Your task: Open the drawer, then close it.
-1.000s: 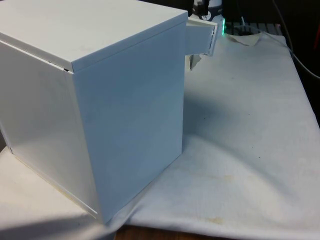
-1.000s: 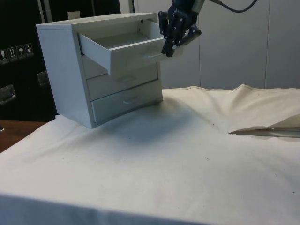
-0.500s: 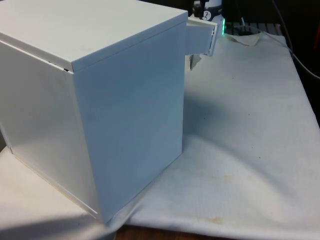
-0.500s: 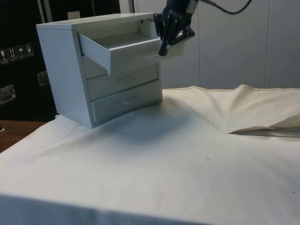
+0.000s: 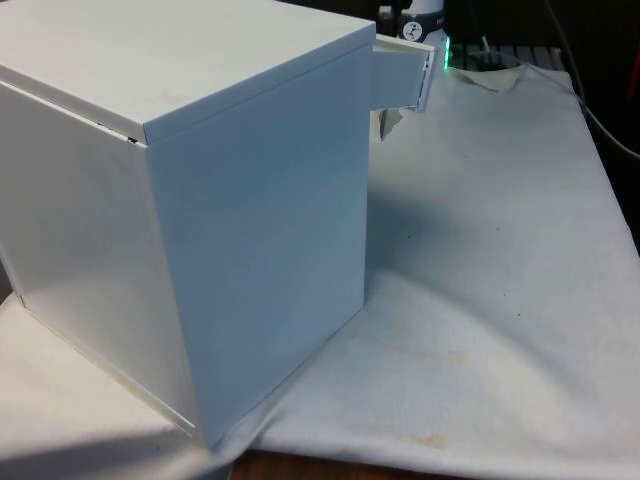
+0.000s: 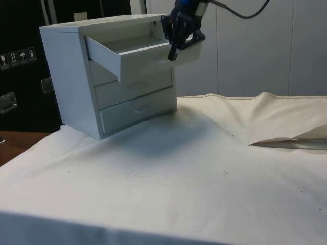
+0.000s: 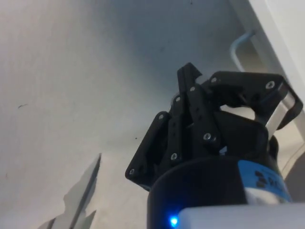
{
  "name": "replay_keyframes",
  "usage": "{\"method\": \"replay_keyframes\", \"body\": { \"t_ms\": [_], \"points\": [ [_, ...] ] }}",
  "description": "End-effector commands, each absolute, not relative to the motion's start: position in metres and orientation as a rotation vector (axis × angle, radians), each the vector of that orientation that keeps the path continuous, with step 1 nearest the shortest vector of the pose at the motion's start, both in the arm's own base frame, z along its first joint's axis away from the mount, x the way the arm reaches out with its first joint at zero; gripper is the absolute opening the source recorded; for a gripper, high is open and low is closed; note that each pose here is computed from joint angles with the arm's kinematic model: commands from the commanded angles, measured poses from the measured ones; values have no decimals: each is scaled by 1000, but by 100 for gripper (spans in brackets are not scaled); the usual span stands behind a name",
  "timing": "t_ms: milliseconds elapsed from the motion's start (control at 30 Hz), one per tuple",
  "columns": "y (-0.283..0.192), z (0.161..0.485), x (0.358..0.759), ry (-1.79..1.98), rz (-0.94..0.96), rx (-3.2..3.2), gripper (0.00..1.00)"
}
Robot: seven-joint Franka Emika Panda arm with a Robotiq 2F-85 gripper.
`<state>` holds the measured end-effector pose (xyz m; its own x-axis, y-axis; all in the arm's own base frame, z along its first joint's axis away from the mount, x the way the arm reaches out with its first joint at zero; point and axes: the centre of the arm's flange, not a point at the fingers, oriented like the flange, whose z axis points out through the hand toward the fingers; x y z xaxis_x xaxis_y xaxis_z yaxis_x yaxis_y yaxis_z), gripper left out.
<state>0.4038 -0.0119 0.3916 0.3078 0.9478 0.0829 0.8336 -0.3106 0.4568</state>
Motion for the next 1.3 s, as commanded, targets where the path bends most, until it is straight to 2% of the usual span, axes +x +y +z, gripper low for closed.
{"method": "replay_keyframes", "body": {
  "t_ms": [0, 567, 1267],
  "points": [
    [-15, 394, 407, 1582, 471, 2237, 0],
    [-15, 380, 406, 1523, 425, 2229, 0],
    [-22, 385, 410, 1393, 364, 2188, 0]
  ]
}}
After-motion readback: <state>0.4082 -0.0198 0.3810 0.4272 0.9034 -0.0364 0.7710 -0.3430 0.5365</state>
